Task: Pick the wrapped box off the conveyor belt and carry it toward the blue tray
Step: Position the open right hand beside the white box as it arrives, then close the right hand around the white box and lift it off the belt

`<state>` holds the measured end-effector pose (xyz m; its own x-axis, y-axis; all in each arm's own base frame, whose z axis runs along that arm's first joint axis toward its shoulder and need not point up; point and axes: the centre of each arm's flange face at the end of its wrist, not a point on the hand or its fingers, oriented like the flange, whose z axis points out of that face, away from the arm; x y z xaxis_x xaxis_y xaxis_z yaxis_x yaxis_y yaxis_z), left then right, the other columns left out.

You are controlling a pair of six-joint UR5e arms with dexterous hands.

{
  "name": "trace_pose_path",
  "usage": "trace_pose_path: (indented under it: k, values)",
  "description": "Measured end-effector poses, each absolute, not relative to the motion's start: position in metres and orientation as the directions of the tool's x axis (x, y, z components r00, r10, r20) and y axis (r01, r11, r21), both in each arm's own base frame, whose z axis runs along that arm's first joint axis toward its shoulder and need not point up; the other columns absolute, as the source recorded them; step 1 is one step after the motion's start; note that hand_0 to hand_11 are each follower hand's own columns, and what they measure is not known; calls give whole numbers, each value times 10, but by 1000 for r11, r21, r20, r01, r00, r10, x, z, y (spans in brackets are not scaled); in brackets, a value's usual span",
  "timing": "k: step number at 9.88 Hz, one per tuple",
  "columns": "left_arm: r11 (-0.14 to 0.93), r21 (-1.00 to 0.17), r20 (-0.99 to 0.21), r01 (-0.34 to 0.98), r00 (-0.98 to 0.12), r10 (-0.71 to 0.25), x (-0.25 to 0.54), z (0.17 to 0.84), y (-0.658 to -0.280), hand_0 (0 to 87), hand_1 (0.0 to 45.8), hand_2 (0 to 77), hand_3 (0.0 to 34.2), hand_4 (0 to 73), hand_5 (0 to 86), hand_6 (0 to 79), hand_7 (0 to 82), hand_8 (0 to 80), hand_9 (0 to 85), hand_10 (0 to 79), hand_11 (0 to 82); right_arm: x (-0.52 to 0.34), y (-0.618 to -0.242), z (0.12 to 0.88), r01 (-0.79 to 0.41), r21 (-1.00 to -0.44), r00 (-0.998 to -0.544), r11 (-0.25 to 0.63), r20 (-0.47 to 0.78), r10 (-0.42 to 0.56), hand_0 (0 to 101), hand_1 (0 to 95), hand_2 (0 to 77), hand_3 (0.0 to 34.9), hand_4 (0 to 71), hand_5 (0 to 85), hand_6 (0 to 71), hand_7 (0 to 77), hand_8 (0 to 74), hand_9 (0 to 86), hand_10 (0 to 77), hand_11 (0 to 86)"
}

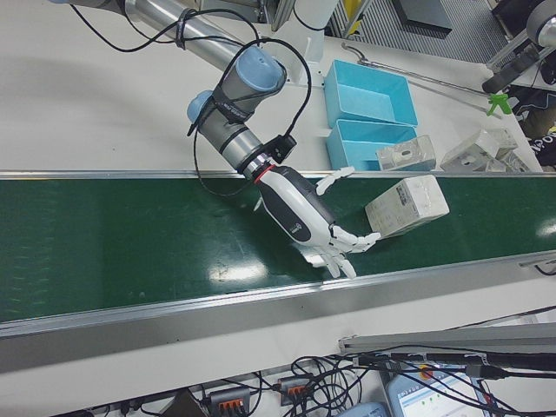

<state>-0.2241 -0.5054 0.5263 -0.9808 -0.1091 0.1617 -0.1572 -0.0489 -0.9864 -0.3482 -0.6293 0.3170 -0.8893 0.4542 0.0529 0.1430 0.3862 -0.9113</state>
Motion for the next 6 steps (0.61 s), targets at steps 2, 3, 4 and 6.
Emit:
trace_pose_path:
  k: [2, 3, 4, 6]
  values:
    - [-49, -986, 162, -157, -981, -109, -224, 526, -505, 0, 0, 11, 0, 0, 11, 0, 5, 5, 0, 5, 0, -355, -626, 317, 147, -911, -886, 384, 51, 460, 478, 125, 109, 126, 169, 251, 82, 267, 0, 33, 0, 16]
    - [-49, -986, 162, -157, -981, -109, -224, 526, -505, 0, 0, 11, 0, 0, 11, 0, 5, 5, 0, 5, 0, -356, -625, 316, 148, -911, -886, 384, 51, 462, 478, 125, 109, 126, 169, 251, 82, 267, 0, 33, 0, 16]
    - [-49, -986, 162, -157, -981, -109, -224, 526, -505, 0, 0, 11, 0, 0, 5, 0, 5, 5, 0, 5, 0, -357, -625, 316, 148, -911, -885, 384, 51, 462, 478, 125, 109, 126, 169, 251, 82, 267, 0, 33, 0, 16]
    - [-49, -986, 162, -157, -981, -109, -224, 526, -505, 0, 0, 11, 0, 0, 11, 0, 5, 5, 0, 5, 0, -361, -624, 318, 146, -914, -889, 379, 47, 455, 477, 142, 125, 139, 169, 251, 87, 273, 5, 38, 0, 16]
